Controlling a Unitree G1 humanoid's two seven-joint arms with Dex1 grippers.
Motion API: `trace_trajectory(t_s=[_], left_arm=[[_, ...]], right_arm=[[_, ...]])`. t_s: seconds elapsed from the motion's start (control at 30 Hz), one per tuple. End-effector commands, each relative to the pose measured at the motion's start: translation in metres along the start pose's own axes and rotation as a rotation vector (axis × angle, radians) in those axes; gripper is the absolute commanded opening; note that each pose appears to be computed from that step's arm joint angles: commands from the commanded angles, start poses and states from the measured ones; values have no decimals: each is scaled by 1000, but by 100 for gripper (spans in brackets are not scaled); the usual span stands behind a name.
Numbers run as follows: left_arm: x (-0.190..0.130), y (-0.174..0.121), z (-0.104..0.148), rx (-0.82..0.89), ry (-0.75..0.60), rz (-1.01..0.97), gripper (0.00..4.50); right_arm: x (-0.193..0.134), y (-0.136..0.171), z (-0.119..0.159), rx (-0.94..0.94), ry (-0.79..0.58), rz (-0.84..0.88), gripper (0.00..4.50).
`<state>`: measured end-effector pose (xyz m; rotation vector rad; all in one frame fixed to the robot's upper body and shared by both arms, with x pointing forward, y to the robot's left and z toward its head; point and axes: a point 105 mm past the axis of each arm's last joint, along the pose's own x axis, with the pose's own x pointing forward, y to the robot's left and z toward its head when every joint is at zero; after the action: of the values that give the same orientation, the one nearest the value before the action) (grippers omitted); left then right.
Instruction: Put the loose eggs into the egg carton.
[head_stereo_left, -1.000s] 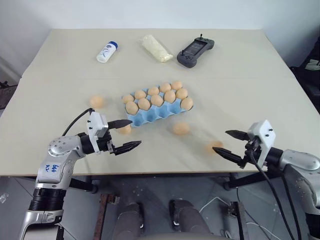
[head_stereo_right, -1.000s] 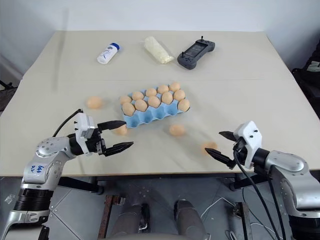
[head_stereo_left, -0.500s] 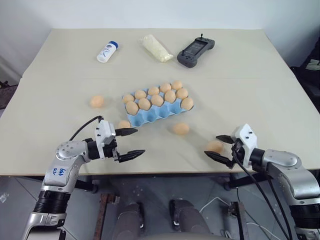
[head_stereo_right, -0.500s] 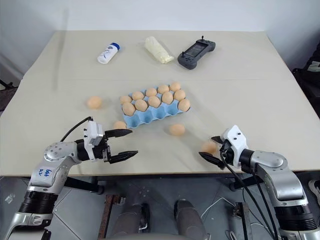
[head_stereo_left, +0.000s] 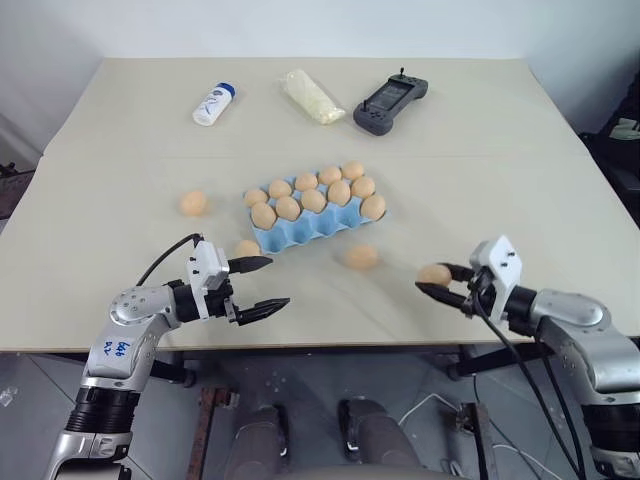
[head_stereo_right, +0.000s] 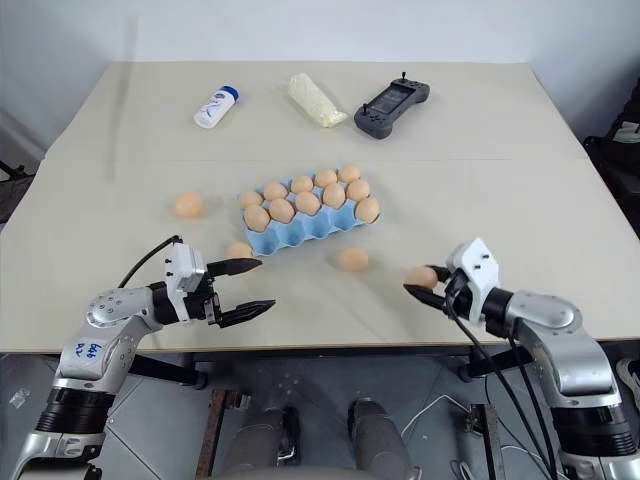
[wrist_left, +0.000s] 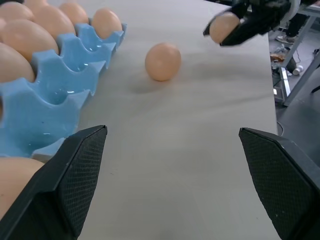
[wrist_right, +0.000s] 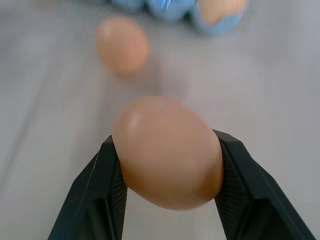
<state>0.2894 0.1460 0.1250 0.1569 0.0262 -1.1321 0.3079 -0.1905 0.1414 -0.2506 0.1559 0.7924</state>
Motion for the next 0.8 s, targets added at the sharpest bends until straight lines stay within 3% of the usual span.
trace_trajectory(t_s=[0.03,0.27,0.5,0.8], left_arm=[[-4,3,13,28,-40,36,450],[-6,10,17,35,-64,99,450],[-10,18,26,59,-95,161,450],[-15,20,29,67,-101,199,450]], right_arm=[[10,-10,38,-50,-120,-27,191],[55,-8,73,-48,-258,-3,190],[101,15,75,-50,-212,136,190],[148,14,75,-107,-192,133,190]])
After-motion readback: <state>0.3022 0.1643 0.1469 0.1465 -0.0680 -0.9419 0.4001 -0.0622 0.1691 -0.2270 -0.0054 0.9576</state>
